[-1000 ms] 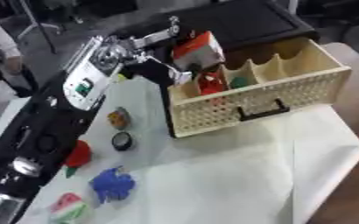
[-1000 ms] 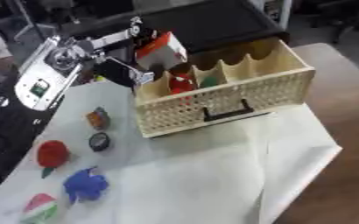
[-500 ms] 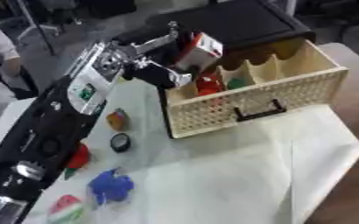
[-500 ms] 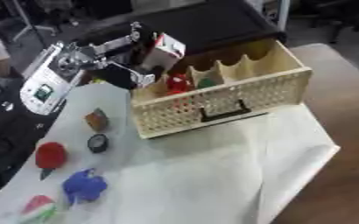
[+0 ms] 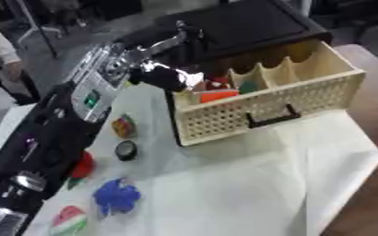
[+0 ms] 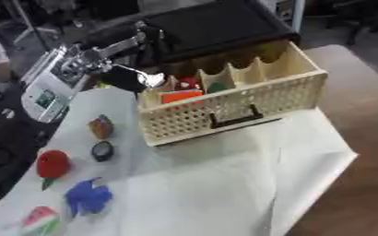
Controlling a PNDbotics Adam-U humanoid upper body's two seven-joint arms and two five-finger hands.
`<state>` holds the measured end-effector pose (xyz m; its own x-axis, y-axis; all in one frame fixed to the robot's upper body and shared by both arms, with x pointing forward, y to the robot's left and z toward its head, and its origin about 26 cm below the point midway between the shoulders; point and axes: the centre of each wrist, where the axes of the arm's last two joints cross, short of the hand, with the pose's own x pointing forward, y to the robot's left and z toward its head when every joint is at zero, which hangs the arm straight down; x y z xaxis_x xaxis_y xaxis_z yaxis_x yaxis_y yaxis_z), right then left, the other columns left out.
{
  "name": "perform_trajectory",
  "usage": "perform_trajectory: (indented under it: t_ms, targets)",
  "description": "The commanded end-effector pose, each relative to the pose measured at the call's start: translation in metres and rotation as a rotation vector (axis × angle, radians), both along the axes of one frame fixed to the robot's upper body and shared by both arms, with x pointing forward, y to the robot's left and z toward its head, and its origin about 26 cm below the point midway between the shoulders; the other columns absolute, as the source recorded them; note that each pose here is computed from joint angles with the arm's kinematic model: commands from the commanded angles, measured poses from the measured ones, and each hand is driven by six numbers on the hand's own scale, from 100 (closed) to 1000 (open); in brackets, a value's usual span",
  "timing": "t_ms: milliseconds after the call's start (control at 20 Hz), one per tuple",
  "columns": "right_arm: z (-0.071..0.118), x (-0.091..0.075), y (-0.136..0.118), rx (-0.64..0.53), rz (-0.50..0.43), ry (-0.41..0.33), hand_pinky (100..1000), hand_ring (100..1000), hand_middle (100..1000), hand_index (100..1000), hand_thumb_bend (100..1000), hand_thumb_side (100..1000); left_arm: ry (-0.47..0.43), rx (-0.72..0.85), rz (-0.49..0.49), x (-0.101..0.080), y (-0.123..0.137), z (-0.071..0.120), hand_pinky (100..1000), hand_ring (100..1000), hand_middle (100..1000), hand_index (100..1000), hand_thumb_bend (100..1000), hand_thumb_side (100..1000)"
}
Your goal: Pick up objects from table and place into drawer.
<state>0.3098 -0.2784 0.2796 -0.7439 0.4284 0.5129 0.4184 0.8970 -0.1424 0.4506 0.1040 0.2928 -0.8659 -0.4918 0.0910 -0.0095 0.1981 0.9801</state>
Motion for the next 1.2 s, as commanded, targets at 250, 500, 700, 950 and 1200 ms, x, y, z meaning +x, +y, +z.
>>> perform_trajectory:
  t_ms: [250, 500, 700, 950, 1200]
  targets:
    - [0.008, -0.003, -0.001, -0.007, -0.006, -0.024, 294, 535, 516, 796, 100, 609, -0.048, -0.039, 0.021, -0.002, 0.006, 0.016, 517, 721, 705, 881, 100, 401]
    - [0.008, -0.003, -0.001, -0.004, -0.009, -0.027, 297, 536, 518, 795, 100, 618, -0.069, -0.115, -0.016, -0.012, 0.008, 0.030, 496, 698, 673, 856, 100, 379]
    - [0.008, -0.004, -0.002, -0.003, -0.016, -0.028, 299, 537, 518, 795, 100, 624, -0.119, -0.245, -0.079, -0.035, 0.014, 0.055, 469, 667, 632, 810, 100, 357]
    - [0.007, -0.004, -0.003, 0.001, -0.028, -0.032, 303, 538, 520, 795, 100, 643, -0.163, -0.432, -0.115, -0.067, 0.027, 0.078, 431, 620, 586, 756, 100, 392]
    - [0.009, -0.004, -0.004, -0.005, -0.036, -0.040, 302, 540, 523, 796, 100, 680, -0.163, -0.613, -0.142, -0.093, 0.042, 0.089, 388, 571, 537, 710, 100, 460]
